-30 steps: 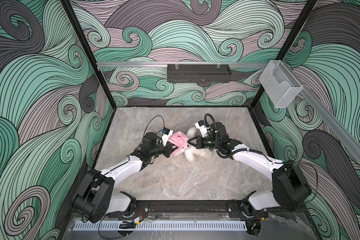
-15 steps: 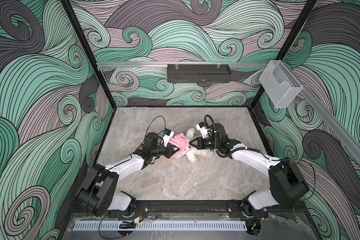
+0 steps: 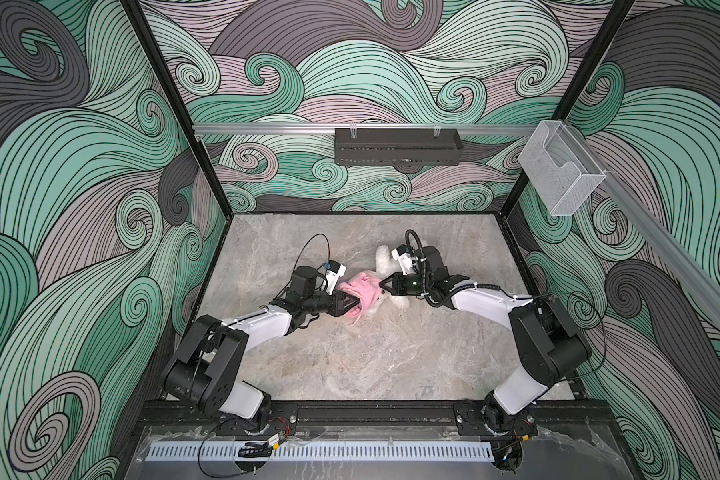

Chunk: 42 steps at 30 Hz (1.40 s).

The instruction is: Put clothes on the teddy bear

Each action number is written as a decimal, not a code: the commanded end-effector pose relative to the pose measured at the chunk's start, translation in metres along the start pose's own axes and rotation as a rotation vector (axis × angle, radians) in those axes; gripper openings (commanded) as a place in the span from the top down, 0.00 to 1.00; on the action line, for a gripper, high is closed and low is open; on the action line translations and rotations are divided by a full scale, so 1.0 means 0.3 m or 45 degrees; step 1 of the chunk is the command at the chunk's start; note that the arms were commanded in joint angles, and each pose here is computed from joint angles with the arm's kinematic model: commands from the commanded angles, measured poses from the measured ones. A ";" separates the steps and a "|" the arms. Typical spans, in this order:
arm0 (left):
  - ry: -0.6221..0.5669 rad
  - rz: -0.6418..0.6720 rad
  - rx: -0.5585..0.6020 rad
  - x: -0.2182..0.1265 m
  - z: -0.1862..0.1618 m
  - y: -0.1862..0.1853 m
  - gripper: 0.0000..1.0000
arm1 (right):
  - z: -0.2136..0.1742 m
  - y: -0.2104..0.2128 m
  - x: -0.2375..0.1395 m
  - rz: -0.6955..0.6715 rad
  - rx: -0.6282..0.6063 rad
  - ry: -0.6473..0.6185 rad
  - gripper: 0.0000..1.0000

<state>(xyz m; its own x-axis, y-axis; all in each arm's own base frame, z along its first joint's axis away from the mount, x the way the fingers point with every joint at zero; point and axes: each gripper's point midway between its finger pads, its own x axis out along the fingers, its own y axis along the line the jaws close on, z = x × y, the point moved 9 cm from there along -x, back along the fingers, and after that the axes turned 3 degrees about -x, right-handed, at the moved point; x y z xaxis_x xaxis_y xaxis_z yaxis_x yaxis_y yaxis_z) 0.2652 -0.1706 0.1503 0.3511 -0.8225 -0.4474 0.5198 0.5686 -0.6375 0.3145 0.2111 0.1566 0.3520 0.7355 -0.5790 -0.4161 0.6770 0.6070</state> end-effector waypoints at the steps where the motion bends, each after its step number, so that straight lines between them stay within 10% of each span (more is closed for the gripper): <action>1: -0.021 -0.034 0.000 0.005 0.029 -0.001 0.69 | -0.006 -0.040 0.011 -0.069 0.023 0.006 1.00; 20: 0.032 0.115 0.120 0.019 -0.030 0.037 0.59 | 0.098 -0.046 0.086 -0.014 -0.005 0.030 1.00; 42: -0.020 0.230 0.005 0.128 0.110 0.182 0.77 | 0.182 -0.136 0.190 -0.010 -0.058 0.115 1.00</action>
<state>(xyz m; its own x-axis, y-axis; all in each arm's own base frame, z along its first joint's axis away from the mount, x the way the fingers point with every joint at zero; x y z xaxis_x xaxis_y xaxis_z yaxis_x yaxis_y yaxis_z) 0.3229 -0.1693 0.1171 0.4370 -0.7081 -0.5546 0.4571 0.7059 -0.5411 0.3954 0.2352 0.1472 0.3010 0.7614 -0.5741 -0.4879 0.6402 0.5933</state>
